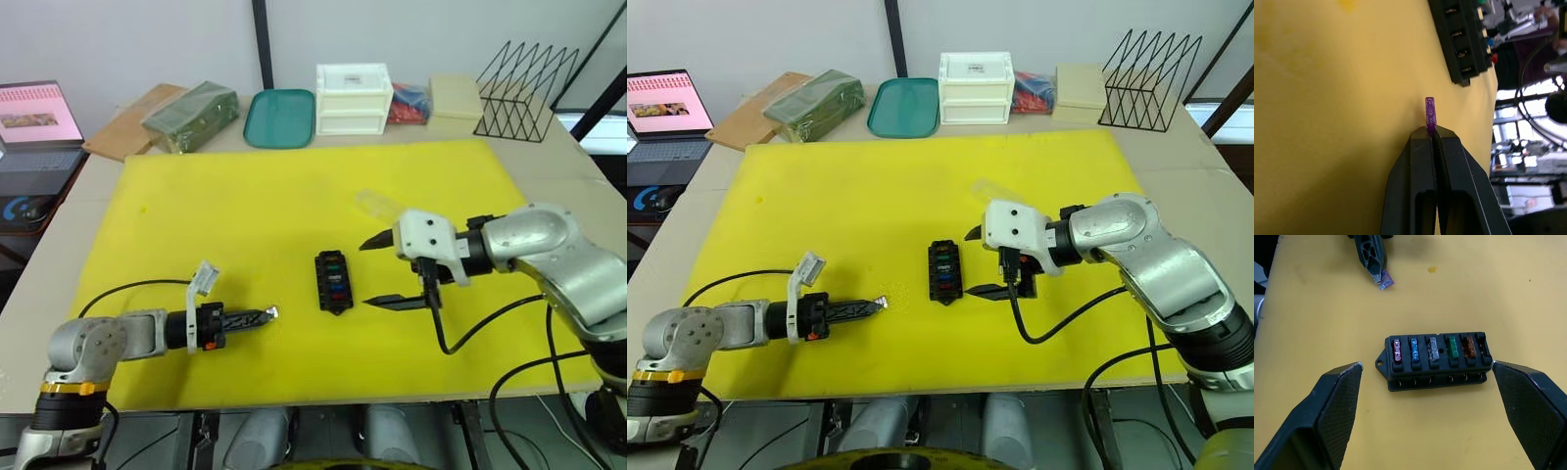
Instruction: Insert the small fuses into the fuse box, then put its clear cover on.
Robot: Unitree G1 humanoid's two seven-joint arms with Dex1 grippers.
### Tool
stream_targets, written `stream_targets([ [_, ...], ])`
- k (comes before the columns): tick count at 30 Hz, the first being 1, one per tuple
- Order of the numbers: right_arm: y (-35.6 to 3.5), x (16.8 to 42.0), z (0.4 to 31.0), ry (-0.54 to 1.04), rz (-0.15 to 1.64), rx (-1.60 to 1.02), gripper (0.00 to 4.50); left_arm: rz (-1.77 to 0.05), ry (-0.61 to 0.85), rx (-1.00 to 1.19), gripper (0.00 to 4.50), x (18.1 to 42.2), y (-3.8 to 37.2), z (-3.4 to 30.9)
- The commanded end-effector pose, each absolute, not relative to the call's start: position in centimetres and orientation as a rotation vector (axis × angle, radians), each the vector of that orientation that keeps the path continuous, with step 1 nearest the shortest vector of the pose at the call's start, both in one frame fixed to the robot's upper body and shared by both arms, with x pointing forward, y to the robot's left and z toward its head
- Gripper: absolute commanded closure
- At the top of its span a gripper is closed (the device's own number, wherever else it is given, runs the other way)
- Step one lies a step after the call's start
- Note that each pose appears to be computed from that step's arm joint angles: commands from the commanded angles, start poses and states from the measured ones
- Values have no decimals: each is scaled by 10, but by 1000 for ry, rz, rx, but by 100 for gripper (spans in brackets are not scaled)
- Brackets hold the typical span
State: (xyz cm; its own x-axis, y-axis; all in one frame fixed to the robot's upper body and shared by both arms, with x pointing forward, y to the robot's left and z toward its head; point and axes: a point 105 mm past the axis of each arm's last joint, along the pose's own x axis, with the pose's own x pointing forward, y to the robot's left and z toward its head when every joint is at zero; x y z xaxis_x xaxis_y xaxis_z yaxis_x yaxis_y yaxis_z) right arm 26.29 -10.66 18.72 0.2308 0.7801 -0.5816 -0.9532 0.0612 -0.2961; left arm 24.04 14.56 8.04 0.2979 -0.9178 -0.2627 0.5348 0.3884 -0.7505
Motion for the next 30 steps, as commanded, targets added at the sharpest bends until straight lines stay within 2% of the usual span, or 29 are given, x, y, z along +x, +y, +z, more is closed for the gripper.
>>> stream_targets([
  [1,-103,262,207,310,1345,-603,0,-1183,598,-410,448,240,142,116],
  [5,-94,257,227,380,1397,-429,0,-1348,439,-207,448,241,129,160],
  [15,-74,263,258,414,1422,-255,0,-1520,229,159,448,262,99,208],
  [18,-67,263,261,416,1429,-247,61,-1543,207,172,450,265,91,210],
  [22,-60,264,260,420,1427,-259,191,-1552,184,184,450,268,86,211],
  [30,-55,267,253,439,1408,-278,191,-1543,148,200,450,272,81,217],
])
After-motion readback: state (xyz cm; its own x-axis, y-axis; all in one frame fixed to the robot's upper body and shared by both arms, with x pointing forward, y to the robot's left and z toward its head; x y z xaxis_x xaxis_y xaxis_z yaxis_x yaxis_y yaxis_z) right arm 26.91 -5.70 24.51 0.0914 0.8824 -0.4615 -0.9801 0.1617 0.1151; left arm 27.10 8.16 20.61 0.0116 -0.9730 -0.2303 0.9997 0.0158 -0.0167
